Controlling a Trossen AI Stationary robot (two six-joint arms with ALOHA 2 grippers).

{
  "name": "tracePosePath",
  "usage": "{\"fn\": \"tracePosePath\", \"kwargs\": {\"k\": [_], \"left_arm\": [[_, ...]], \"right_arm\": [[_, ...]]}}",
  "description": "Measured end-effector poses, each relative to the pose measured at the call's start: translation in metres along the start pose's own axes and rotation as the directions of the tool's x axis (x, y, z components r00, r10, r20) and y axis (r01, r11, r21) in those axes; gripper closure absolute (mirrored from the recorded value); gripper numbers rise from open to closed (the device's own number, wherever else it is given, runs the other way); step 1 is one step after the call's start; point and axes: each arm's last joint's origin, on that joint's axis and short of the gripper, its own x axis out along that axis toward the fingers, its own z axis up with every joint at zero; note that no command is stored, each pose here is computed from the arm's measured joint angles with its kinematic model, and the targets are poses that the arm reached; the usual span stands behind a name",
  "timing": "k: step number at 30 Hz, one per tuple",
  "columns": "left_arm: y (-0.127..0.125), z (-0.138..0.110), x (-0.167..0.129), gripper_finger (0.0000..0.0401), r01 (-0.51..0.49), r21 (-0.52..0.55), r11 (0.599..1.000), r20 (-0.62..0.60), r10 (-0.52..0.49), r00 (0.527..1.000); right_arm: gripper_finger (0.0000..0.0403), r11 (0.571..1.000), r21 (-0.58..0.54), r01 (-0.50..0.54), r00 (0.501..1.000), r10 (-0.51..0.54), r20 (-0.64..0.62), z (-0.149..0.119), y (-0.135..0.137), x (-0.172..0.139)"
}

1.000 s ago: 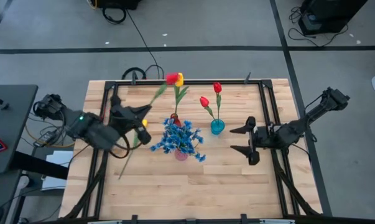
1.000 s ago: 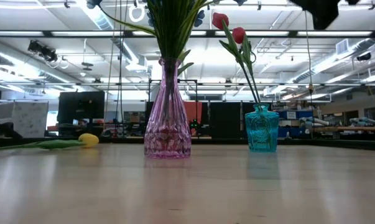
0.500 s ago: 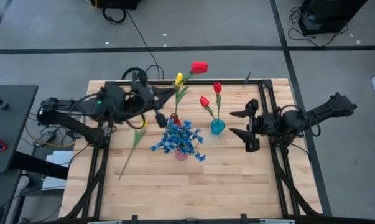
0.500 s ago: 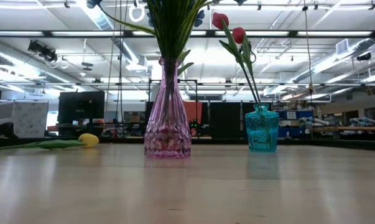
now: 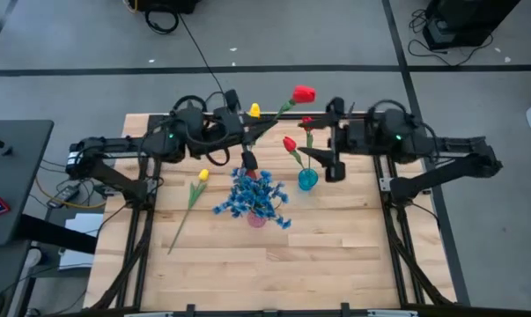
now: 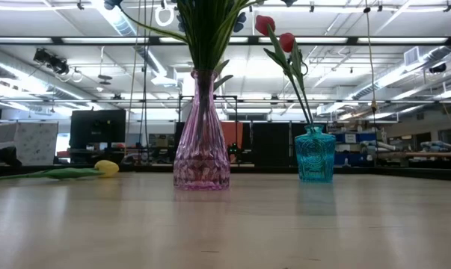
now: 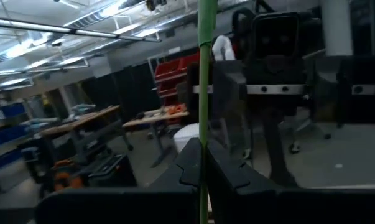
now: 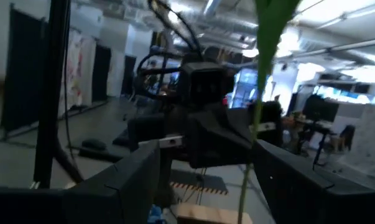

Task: Sort flowers into vase by color
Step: Put the red tulip into the blue transparent vase

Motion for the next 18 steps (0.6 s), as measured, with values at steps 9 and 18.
{"fn": "tracePosePath", "kwargs": {"k": [9,18], "left_arm": [[0.004,0.0,0.004,0.0386,0.058,-0.039,0.998,0.062,-0.055,0.997],[0.002,-0.002,0.006,0.0386,0.082,-0.01,0.997,0.059,-0.082,0.995]], "right_arm": [[0.0139,0.997,-0.081,-0.014,1.0,0.012,-0.021,0.0,-0.021,0.038],[0.0169,0.996,-0.087,-0.009,1.0,0.009,0.001,-0.005,-0.028,0.059]]}}
